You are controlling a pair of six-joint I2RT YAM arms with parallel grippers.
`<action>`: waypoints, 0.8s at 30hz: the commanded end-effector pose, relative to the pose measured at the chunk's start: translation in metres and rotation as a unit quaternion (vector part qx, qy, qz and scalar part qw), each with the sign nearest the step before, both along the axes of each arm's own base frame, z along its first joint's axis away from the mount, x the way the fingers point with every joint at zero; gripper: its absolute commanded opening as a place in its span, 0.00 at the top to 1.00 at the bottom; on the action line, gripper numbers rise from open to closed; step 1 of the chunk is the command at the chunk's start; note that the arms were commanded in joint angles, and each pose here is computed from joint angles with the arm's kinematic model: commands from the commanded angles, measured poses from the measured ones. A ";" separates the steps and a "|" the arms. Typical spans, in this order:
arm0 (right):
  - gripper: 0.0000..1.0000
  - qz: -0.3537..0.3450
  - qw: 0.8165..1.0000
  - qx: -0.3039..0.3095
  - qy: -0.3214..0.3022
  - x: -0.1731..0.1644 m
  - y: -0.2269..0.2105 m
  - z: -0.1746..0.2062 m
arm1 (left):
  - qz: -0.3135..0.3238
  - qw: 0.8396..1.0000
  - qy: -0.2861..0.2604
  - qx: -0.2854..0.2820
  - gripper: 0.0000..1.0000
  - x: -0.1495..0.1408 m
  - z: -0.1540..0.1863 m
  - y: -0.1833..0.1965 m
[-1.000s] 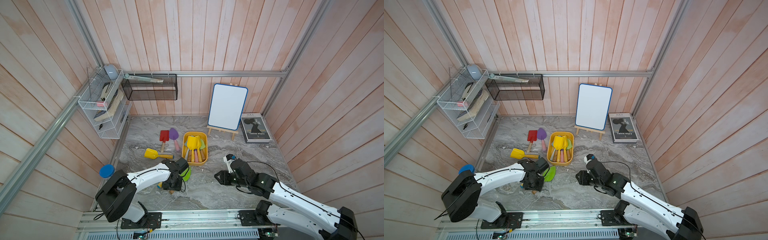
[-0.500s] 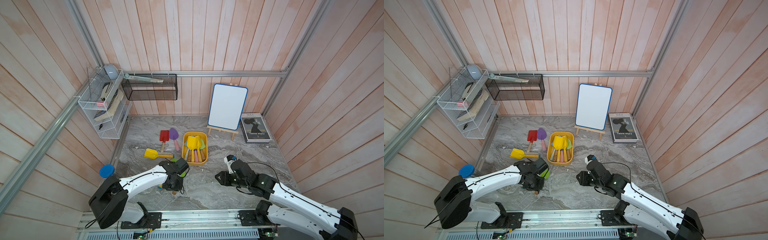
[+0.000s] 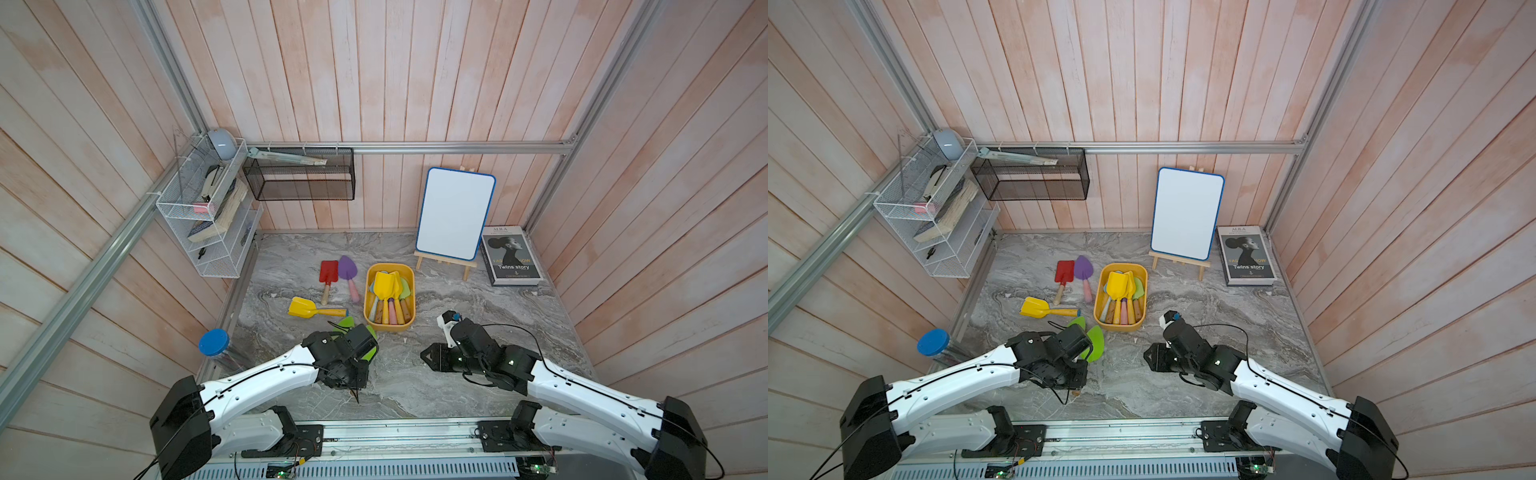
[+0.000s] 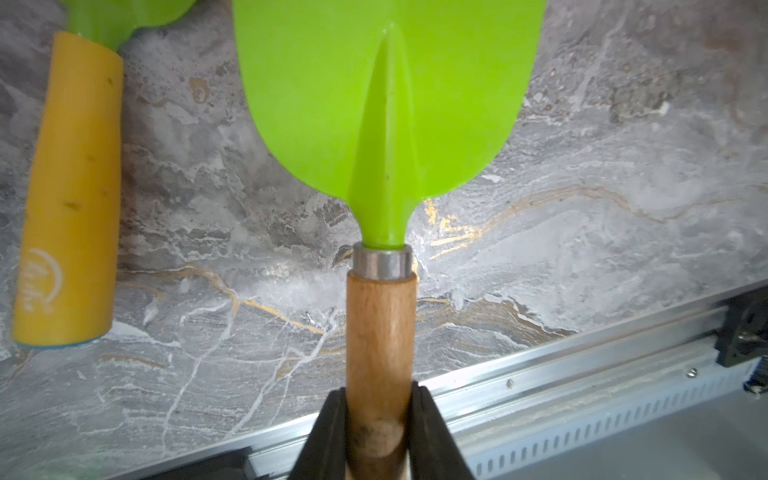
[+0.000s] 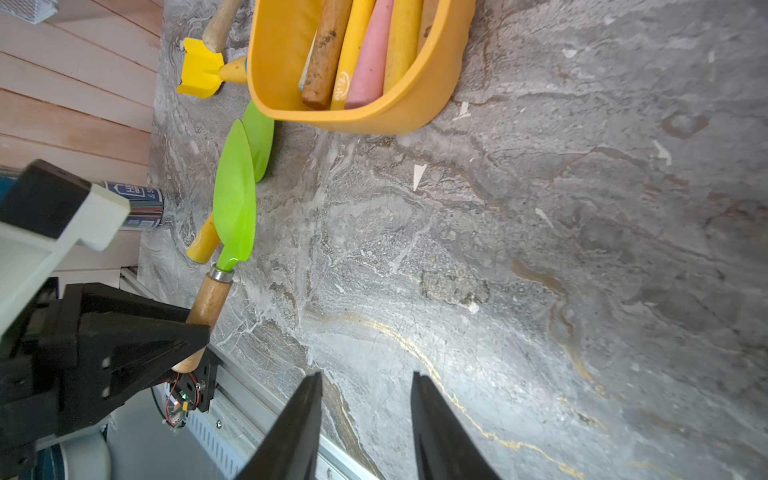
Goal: Put the shovel into the storage box
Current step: Pick up the shovel from the center of the board, then place the shovel in the storage box.
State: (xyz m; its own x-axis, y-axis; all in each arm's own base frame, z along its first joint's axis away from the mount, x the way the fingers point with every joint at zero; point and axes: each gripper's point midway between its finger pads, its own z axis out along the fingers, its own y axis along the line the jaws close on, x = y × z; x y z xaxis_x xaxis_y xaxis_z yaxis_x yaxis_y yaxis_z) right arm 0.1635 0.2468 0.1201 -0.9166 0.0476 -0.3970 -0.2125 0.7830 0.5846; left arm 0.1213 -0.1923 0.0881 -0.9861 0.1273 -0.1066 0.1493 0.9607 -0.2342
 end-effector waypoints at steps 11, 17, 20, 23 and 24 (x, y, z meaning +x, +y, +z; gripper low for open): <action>0.61 0.030 0.986 0.163 -0.029 0.019 0.077 0.067 | 0.002 0.996 -0.021 -0.092 0.84 -0.005 0.051 -0.038; 0.61 0.024 0.986 0.162 -0.029 0.026 0.084 0.068 | 0.002 0.992 -0.039 -0.118 0.84 0.003 0.065 -0.051; 0.61 0.022 0.986 0.162 -0.025 0.026 0.085 0.065 | 0.005 0.990 -0.049 -0.132 0.84 0.008 0.069 -0.058; 0.61 0.022 0.987 0.160 -0.021 0.026 0.086 0.062 | 0.006 0.989 -0.057 -0.140 0.84 0.013 0.072 -0.063; 0.61 0.021 0.987 0.160 -0.021 0.027 0.086 0.061 | 0.006 0.988 -0.059 -0.141 0.84 0.014 0.072 -0.064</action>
